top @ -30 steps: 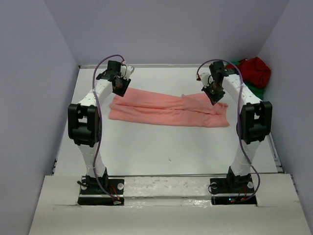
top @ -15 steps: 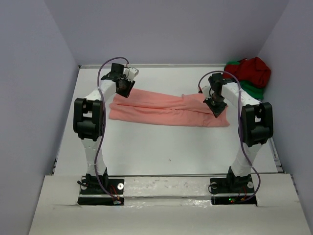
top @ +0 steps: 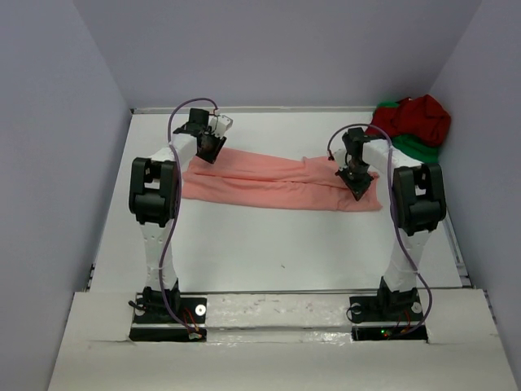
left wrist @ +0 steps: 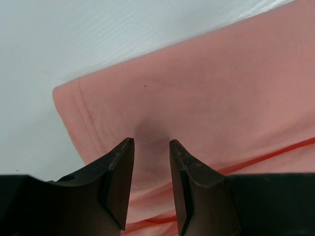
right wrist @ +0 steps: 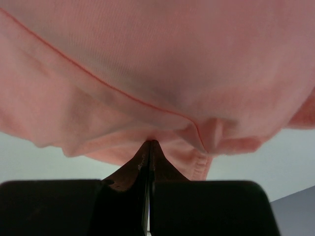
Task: Fold and stack the t-shirts
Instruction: Fold the other side of the tshirt into a rectangle
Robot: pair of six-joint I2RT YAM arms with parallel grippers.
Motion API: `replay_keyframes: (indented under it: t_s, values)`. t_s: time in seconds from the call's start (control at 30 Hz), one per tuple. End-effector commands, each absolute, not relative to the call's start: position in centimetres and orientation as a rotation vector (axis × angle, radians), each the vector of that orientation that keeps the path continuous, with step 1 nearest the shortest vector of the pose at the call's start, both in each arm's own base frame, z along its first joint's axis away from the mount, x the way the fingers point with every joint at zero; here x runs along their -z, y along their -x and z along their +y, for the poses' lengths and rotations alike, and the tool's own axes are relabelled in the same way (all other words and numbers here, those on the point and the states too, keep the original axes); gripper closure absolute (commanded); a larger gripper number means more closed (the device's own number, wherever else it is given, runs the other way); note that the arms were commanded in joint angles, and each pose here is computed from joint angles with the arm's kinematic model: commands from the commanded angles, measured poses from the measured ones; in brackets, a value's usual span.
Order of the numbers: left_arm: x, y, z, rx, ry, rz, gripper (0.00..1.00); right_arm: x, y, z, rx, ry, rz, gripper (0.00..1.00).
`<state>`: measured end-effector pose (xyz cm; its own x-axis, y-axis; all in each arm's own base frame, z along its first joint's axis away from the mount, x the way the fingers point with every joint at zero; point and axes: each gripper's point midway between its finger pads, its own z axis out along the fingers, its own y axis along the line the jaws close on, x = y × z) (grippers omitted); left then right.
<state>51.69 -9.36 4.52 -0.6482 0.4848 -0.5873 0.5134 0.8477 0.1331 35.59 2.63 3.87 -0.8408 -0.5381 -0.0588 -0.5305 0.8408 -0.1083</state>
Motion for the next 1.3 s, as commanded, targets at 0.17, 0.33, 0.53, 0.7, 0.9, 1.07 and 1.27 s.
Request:
replay_keyframes:
  t_s: [0.17, 0.33, 0.53, 0.7, 0.9, 1.07, 1.27]
  values:
    - [-5.0, -52.9, -8.9, 0.018, -0.735, 2.375, 0.55, -0.9, -38.0, 3.7, 0.070, 0.816, 2.942, 1.00]
    - [-3.3, -51.5, -8.1, -0.010, -0.753, 2.447, 0.55, -0.2, -39.3, 3.9, 0.063, 0.826, 2.941, 1.00]
    - [-1.4, -49.0, -6.1, -0.091, -0.751, 2.555, 0.56, -0.4, -41.9, 4.4, 0.061, 0.834, 2.902, 1.00]
    - [-1.8, -46.6, -3.8, -0.180, -0.726, 2.623, 0.59, 0.3, -44.3, 5.0, 0.039, 0.839, 2.881, 1.00]
    - [-2.3, -42.1, -2.2, -0.235, -0.735, 2.706, 0.64, 0.0, -47.9, 6.2, -0.006, 0.842, 2.824, 1.00]
    - [-2.8, -38.1, -1.2, -0.254, -0.748, 2.771, 0.71, -0.1, -50.1, 6.7, -0.016, 0.857, 2.778, 1.00]
    - [-6.1, -34.3, -4.6, 0.065, -0.823, 2.743, 0.87, -1.4, -53.1, 7.7, -0.035, 0.862, 2.683, 1.00]
